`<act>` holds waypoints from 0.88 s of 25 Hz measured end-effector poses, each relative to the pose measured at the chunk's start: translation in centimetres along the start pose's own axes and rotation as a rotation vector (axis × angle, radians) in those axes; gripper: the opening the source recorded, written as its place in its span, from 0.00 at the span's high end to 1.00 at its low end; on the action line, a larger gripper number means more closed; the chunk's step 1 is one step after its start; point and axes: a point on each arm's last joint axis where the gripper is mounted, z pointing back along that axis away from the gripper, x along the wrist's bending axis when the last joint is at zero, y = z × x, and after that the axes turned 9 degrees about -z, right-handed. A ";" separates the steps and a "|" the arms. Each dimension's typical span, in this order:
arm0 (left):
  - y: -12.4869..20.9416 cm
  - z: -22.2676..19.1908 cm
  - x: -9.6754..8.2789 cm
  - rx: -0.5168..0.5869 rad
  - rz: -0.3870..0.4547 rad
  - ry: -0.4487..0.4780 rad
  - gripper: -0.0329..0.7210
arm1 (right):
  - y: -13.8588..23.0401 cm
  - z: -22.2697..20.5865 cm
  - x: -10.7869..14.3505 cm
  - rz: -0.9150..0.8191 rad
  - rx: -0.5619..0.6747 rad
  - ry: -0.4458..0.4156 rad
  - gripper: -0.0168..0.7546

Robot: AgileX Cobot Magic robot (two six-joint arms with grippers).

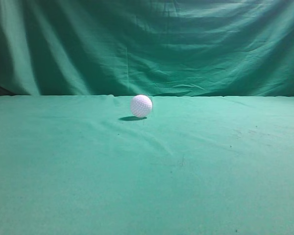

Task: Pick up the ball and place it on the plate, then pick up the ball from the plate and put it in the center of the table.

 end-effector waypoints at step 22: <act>1.3 2.4 0.3 -0.083 0.038 -0.157 0.96 | 0.0 0.0 0.0 0.000 0.004 0.001 0.89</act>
